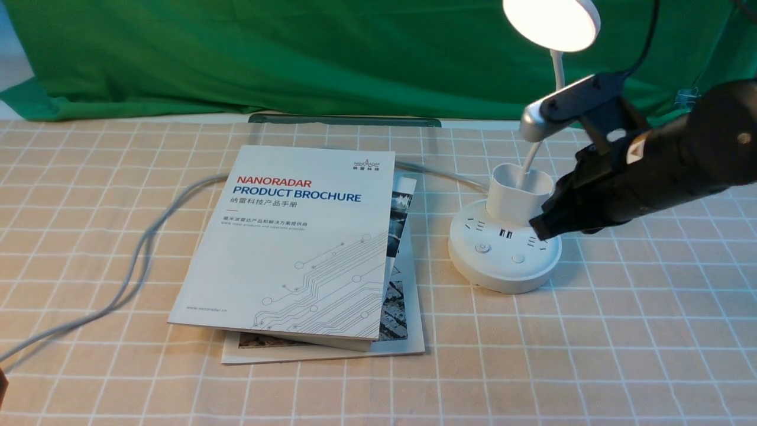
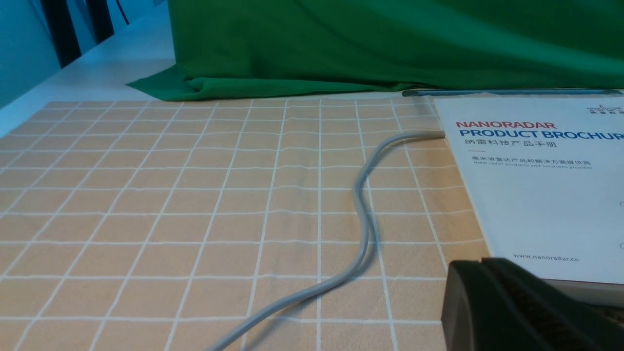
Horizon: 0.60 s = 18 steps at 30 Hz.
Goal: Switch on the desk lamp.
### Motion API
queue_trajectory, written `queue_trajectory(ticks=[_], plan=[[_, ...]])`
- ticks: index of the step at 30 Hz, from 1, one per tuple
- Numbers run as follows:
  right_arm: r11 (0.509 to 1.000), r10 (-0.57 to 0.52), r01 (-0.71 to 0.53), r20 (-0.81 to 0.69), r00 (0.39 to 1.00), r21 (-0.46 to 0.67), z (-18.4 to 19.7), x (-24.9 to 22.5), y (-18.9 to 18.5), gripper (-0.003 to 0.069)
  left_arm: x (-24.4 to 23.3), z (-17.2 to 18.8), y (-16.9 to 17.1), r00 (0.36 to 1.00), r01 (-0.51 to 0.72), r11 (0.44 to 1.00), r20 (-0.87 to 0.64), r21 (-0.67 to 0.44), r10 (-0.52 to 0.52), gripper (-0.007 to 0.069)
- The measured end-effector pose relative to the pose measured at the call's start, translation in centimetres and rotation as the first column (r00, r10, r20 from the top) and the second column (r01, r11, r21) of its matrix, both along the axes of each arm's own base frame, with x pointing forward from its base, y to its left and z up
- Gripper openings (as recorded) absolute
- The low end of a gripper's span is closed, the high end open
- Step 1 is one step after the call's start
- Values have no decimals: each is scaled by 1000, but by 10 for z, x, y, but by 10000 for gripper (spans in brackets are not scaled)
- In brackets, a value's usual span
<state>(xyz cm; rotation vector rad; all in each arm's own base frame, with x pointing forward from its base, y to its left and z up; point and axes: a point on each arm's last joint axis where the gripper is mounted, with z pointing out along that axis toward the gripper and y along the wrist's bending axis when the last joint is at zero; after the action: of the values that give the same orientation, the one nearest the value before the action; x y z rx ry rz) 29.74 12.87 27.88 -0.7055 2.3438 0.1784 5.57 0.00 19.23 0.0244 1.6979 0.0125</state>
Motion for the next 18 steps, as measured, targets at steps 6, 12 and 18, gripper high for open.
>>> queue_trajectory(ticks=[6, 12, 18], plan=[[997, -35, 27, 110, 993, 76, 31, -69, -29, 30, 0, 0, 0, 1000, 0, 1000, 0, 0, 0, 21], [984, -74, 19, 308, 949, 178, 55, -130, -54, 34, 0, 0, 0, 1000, 0, 1000, 0, 0, 0, 21], [970, -103, -2, 420, 902, 244, 63, -175, -73, 39, 0, 0, 0, 1000, 0, 1000, 0, 0, 0, 21]])
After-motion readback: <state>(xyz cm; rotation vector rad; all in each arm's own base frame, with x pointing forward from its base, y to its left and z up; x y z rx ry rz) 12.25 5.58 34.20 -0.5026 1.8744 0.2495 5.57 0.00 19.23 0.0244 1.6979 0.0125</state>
